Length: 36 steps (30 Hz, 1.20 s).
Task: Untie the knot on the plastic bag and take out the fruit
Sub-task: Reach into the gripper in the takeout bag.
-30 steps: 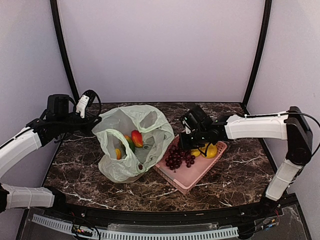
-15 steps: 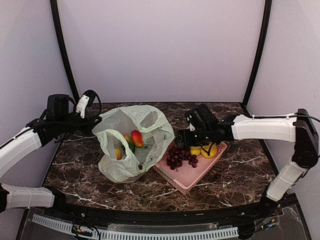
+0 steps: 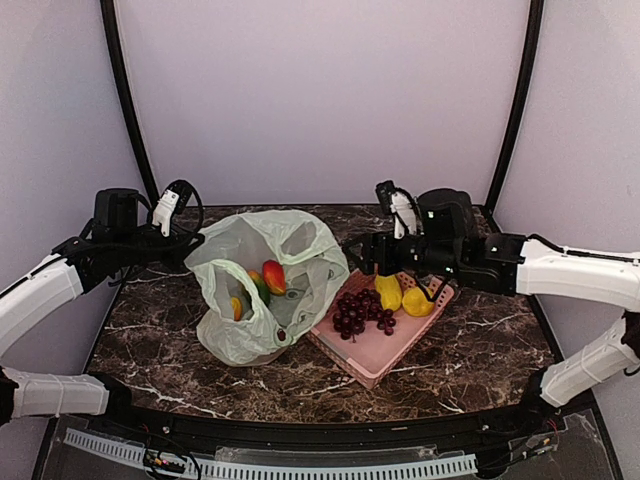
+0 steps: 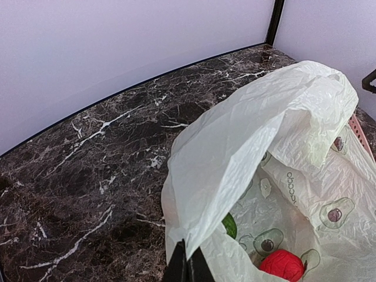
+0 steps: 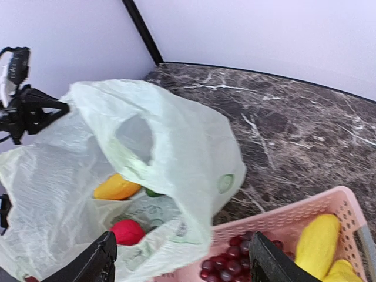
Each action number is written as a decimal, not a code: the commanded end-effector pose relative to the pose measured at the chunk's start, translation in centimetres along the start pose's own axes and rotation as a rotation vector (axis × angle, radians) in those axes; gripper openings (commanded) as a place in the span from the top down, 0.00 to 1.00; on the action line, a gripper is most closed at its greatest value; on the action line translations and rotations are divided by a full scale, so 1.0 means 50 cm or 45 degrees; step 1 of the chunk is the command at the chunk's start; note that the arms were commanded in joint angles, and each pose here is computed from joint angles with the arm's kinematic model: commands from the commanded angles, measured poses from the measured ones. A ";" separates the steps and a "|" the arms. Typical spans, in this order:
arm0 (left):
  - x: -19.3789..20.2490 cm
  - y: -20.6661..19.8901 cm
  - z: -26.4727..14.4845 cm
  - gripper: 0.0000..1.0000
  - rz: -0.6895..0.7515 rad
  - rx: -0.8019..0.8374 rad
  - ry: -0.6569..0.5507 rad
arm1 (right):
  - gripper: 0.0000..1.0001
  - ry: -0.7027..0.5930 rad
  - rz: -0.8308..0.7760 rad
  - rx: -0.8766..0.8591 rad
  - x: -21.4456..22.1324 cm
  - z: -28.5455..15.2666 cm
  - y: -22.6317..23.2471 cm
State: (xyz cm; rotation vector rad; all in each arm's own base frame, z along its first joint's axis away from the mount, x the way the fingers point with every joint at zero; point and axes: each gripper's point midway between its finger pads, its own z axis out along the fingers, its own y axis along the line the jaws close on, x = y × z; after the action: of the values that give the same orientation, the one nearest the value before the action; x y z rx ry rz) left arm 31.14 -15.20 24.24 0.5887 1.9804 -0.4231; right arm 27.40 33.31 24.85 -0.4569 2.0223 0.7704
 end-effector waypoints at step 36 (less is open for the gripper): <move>-0.023 -0.054 -0.026 0.99 0.045 0.170 -0.083 | 0.58 0.509 -0.308 -0.263 0.237 0.379 0.277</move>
State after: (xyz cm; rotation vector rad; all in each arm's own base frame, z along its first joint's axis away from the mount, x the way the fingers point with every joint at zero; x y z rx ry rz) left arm 30.16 -16.22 25.32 0.6340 1.9333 -0.5004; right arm 25.12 54.92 11.92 -1.0133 2.1898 0.7381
